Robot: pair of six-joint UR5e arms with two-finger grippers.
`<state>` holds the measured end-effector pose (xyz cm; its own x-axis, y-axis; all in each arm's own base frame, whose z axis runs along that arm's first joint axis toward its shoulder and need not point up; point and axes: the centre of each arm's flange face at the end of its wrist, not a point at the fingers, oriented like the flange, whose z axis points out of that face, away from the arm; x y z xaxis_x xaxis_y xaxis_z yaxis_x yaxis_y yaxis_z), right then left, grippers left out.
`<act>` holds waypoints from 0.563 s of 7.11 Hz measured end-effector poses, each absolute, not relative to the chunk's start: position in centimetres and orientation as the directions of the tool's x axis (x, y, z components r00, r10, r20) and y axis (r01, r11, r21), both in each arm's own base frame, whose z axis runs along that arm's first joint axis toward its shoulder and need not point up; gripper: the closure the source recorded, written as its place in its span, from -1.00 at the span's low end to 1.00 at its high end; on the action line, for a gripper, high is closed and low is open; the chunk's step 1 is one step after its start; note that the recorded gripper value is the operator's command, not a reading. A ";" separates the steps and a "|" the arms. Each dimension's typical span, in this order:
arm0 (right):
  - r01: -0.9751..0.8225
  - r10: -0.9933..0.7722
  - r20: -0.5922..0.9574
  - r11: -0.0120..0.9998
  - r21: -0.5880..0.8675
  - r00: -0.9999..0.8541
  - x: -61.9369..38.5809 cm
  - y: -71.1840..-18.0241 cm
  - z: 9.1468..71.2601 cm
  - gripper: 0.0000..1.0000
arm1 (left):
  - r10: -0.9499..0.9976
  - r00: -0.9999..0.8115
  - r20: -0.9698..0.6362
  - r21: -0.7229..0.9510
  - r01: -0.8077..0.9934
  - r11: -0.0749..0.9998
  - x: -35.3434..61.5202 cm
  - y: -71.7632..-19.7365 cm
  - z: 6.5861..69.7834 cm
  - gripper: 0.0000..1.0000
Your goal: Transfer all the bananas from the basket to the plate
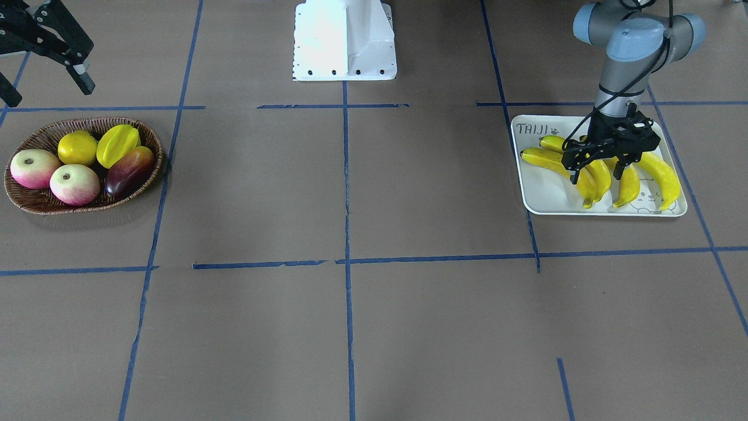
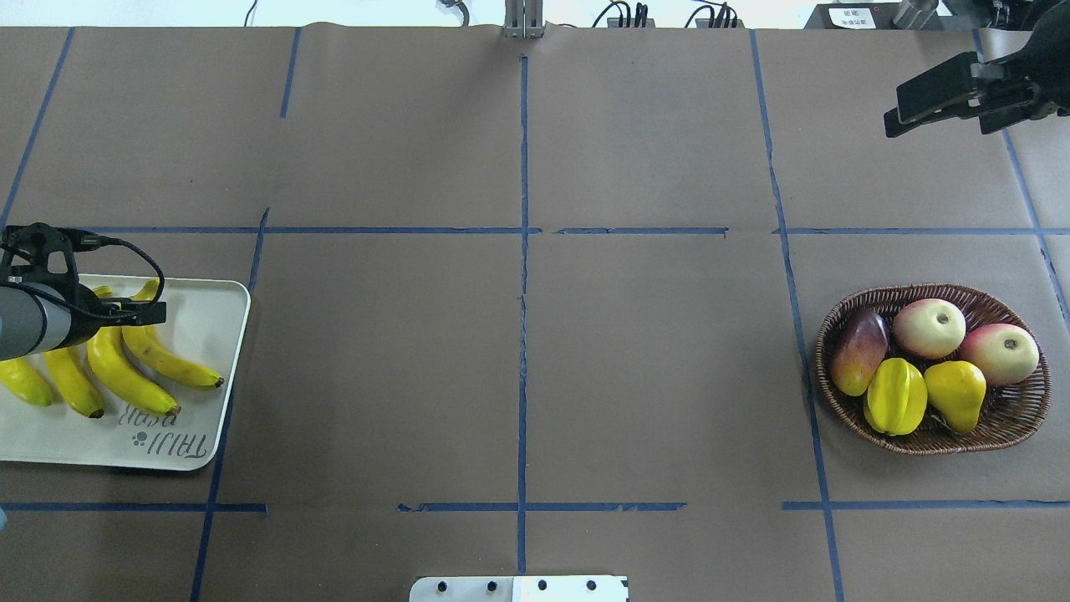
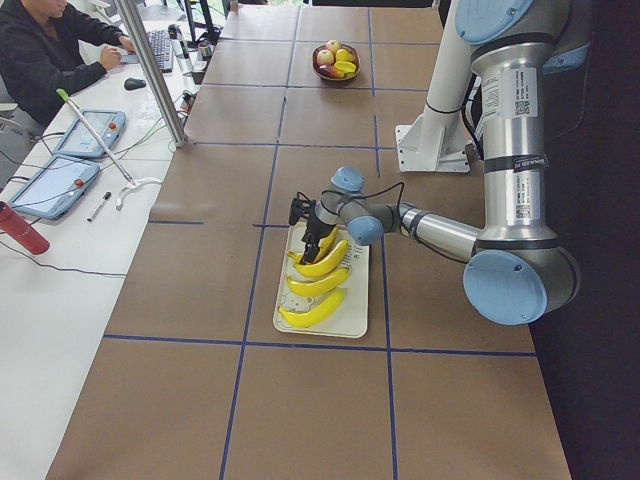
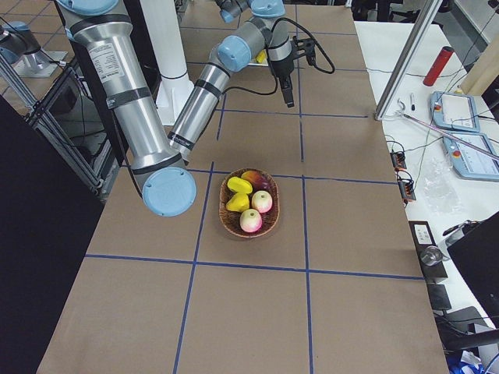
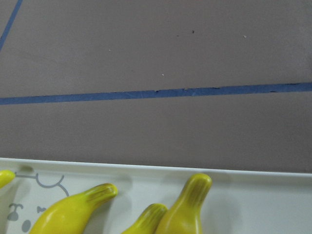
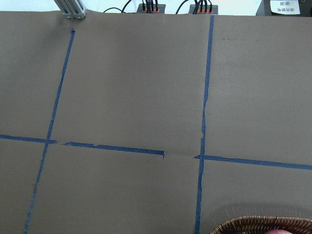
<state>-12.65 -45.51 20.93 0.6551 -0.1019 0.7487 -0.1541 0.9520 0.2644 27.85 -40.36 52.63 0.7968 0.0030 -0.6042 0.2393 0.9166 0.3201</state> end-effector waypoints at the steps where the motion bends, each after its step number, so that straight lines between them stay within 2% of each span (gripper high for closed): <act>1: -0.134 -0.110 0.736 0.955 0.264 0.668 -12.7 -46.2 21.8 -1.00 | 0.025 0.808 -0.588 0.320 0.205 0.925 25.9 -41.5 52.3 -1.00; 4: 0.034 -0.215 0.641 0.959 0.283 0.737 -10.5 -48.1 25.8 -1.00 | 0.093 0.848 -0.521 0.309 0.086 0.947 17.1 -44.9 50.9 -1.00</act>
<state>-10.47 -48.08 25.81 0.7371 -0.2147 0.6407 0.0335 0.9586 0.2827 17.13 -44.93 50.91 0.8485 0.0931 -0.5210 0.0857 0.9472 0.3088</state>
